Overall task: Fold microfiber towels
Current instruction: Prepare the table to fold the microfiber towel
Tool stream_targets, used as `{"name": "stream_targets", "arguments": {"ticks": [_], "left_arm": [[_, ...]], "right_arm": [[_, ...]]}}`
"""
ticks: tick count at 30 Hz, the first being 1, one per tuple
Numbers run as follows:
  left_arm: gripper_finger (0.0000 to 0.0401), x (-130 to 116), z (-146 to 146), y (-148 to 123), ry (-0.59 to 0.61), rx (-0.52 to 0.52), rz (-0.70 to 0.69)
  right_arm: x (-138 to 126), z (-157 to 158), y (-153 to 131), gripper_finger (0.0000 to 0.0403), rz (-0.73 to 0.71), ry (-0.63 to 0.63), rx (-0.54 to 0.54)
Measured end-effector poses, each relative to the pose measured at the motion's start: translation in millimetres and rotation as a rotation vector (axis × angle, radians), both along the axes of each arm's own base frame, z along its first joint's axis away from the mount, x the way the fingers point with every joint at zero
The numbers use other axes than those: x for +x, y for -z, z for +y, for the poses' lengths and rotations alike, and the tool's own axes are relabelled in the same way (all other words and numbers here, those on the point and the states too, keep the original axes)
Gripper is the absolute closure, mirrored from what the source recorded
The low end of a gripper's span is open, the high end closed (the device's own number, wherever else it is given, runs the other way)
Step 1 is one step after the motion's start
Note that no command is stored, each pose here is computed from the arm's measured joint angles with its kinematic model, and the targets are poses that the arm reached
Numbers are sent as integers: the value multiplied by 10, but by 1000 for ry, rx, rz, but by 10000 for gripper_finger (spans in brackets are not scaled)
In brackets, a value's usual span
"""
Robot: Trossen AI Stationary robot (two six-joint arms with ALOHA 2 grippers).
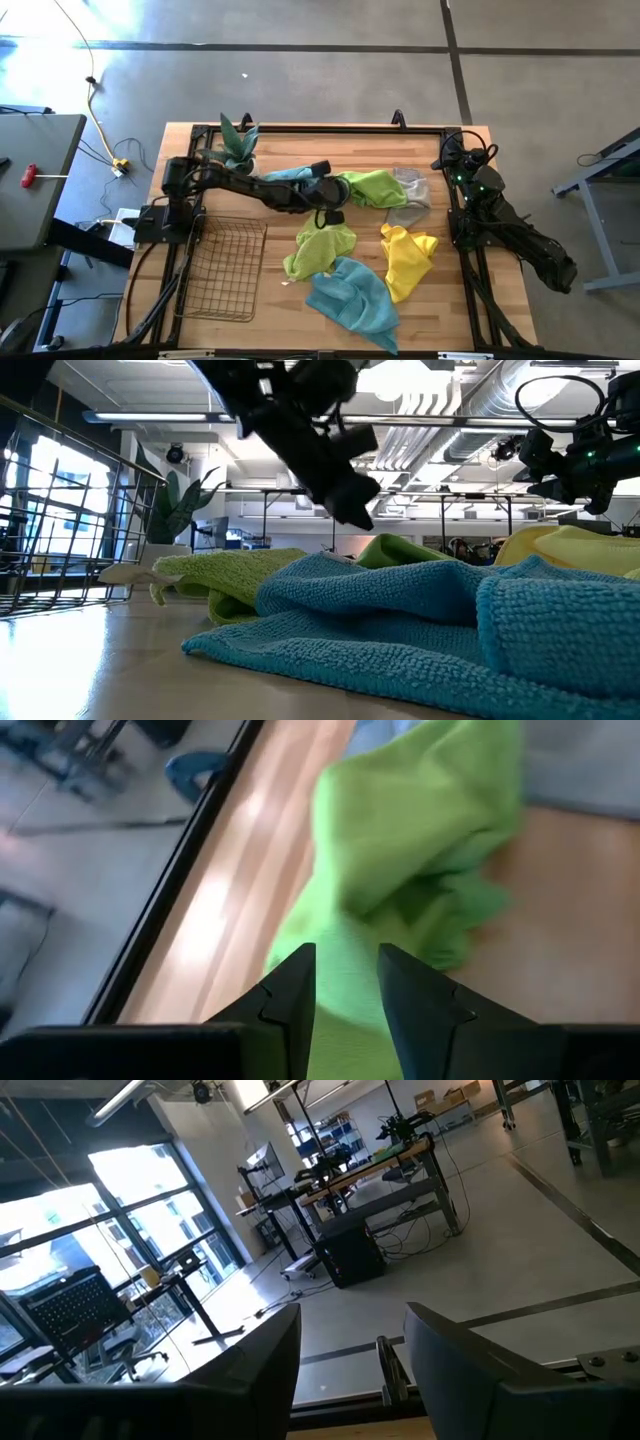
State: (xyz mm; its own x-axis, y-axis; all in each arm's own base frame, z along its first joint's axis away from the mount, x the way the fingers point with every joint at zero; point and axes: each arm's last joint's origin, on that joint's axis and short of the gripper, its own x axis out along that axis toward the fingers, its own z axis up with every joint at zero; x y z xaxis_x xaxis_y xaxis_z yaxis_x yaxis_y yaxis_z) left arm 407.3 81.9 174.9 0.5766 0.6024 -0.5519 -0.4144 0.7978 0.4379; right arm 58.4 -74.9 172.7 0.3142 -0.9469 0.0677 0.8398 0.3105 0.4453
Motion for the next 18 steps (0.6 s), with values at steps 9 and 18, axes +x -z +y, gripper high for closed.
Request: {"name": "stream_targets", "arguments": {"ticks": [9, 18], "left_arm": [[300, 156, 417, 420, -139, -104, -8], [300, 547, 352, 485, -11, -161, -59]], "right_arm": [[0, 0, 0, 231, 0, 0, 0], [0, 0, 0, 231, 0, -1, 0]]}}
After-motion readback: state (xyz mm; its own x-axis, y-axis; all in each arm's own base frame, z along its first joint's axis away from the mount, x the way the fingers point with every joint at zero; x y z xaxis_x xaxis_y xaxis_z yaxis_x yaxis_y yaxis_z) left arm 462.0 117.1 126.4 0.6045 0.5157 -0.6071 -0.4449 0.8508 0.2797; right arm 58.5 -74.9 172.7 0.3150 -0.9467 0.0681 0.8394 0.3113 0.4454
